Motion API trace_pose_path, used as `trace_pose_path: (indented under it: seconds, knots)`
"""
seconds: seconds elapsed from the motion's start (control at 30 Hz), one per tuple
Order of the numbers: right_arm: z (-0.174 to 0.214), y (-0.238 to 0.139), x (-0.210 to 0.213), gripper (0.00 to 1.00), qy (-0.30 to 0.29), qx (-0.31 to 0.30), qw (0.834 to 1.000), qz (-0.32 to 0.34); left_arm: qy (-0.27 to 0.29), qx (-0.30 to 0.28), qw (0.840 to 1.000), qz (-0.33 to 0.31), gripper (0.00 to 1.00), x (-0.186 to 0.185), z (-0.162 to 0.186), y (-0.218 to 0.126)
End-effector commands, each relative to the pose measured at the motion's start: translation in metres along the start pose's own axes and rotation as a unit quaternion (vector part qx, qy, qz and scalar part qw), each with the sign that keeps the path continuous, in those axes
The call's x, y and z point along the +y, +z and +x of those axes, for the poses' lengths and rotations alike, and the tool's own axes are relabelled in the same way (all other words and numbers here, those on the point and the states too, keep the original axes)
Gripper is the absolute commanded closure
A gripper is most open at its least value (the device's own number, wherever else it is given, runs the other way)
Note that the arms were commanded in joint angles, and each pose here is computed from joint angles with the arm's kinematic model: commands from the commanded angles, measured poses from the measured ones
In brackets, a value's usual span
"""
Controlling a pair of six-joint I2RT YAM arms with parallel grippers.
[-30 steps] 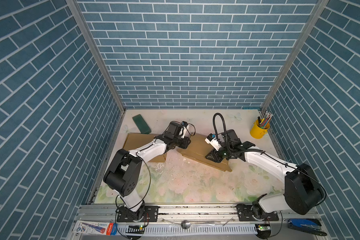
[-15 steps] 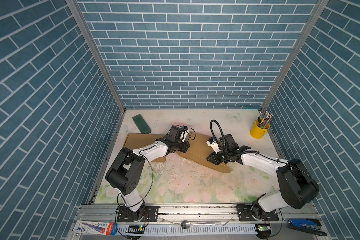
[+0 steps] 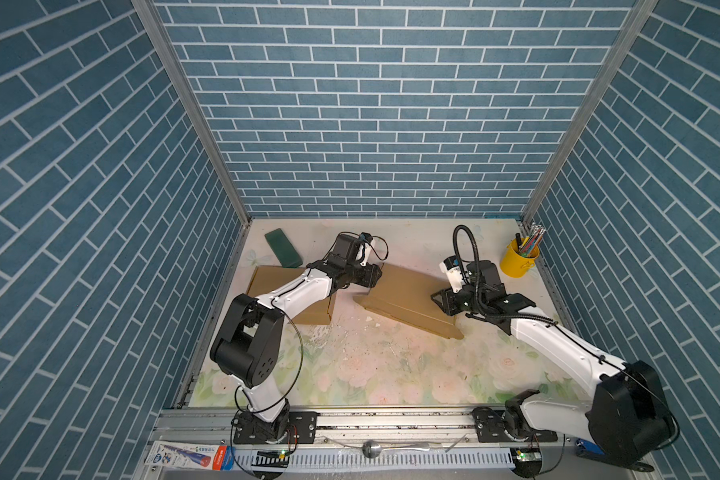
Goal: Fold the paper box
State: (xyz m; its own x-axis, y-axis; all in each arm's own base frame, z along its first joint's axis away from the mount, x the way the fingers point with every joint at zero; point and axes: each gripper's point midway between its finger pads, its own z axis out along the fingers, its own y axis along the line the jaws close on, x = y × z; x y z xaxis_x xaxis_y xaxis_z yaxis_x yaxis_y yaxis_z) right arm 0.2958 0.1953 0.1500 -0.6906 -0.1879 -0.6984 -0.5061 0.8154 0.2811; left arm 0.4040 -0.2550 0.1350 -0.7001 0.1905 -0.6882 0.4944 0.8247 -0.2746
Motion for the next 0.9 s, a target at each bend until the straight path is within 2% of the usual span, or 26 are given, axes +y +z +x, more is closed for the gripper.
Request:
trace_pose_path:
  seconds: [0.0, 0.1, 0.23, 0.4, 0.67, 0.87]
  knots:
    - [0.018, -0.011, -0.033, 0.60, 0.070, 0.006, 0.995, 0.067, -0.016, 0.033, 0.999, 0.014, 0.37, 0.008, 0.015, 0.018]
    - [0.024, -0.020, -0.049, 0.54, 0.127, -0.002, 0.989, 0.074, -0.031, 0.037, 0.999, 0.025, 0.34, 0.013, 0.016, 0.026]
    - [0.035, -0.021, -0.054, 0.44, 0.193, 0.009, 0.981, 0.033, -0.039, 0.047, 0.997, 0.045, 0.30, 0.009, 0.020, 0.034]
    - [0.051, -0.012, -0.059, 0.31, 0.257, 0.023, 0.966, -0.008, -0.049, 0.073, 0.995, 0.046, 0.31, 0.016, 0.036, 0.045]
    - [0.063, -0.001, -0.056, 0.18, 0.306, 0.028, 0.950, -0.056, -0.068, 0.122, 0.990, 0.035, 0.41, 0.029, 0.071, 0.062]
    - [0.073, 0.008, -0.054, 0.15, 0.346, 0.022, 0.934, -0.084, -0.092, 0.144, 0.985, 0.029, 0.51, 0.039, 0.086, 0.066]
